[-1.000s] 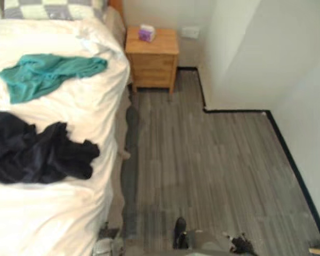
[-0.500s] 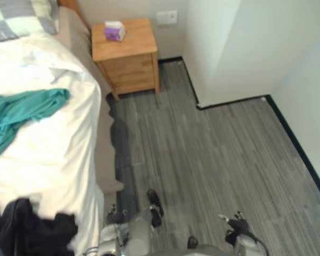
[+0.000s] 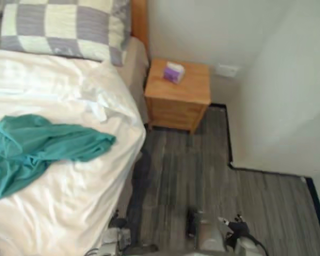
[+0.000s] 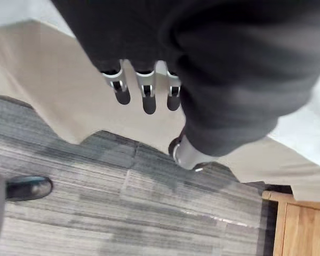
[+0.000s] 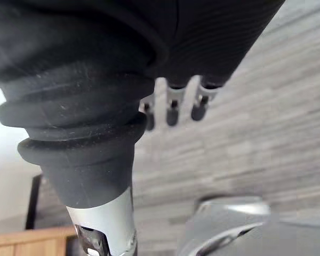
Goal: Tidy the bed and pick cloth on bed and put in laundry
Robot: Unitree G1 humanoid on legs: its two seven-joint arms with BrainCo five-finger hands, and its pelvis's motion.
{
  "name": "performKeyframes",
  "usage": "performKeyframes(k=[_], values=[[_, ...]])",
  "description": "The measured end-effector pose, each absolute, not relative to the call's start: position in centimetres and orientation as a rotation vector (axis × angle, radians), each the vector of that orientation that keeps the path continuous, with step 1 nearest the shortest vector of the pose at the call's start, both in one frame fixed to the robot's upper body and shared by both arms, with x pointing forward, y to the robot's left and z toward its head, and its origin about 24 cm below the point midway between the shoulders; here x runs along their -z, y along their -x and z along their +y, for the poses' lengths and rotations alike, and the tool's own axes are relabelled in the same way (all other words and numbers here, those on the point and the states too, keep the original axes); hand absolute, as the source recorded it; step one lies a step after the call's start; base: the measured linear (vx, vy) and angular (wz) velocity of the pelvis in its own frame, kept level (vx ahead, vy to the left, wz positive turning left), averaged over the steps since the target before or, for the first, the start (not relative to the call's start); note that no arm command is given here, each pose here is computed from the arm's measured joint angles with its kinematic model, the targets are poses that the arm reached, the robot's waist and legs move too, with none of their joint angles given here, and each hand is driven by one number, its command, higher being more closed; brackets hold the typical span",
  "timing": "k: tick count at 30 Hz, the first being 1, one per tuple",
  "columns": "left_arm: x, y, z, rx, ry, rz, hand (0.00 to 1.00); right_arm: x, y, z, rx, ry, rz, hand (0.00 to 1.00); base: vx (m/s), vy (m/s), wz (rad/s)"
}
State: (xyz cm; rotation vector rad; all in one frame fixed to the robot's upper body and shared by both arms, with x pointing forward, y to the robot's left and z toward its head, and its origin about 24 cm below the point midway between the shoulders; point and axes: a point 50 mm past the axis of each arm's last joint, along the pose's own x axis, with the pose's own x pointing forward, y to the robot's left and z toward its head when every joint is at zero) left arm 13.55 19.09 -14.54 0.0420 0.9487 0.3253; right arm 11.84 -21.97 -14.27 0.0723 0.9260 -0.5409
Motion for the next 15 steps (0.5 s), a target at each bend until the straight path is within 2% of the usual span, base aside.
performKeyframes(k=[3,4,10,15], values=[[15.2,-11.3,19.5,-0.381,-0.012,1.001,0.0,14.6,-10.7,-22.1,0.556,-0.074,0.957,0.0,0.7,-0.351,0.99],[15.6,-10.1,18.5,-0.414,0.048,1.032,0.0,14.4,-10.7,-23.0,0.563,-0.049,0.951,0.0,0.67,-0.358,0.71],[15.0,-11.0,18.8,-0.441,0.068,0.965,0.0,14.5,-10.7,-22.4,0.538,-0.043,0.96,0.0,0.56,-0.386,1.0],[14.9,-11.9,17.3,-0.337,0.03,0.94,0.0,14.5,-11.1,-23.0,0.518,-0.007,0.969,0.0,0.2,-0.055,1.33]])
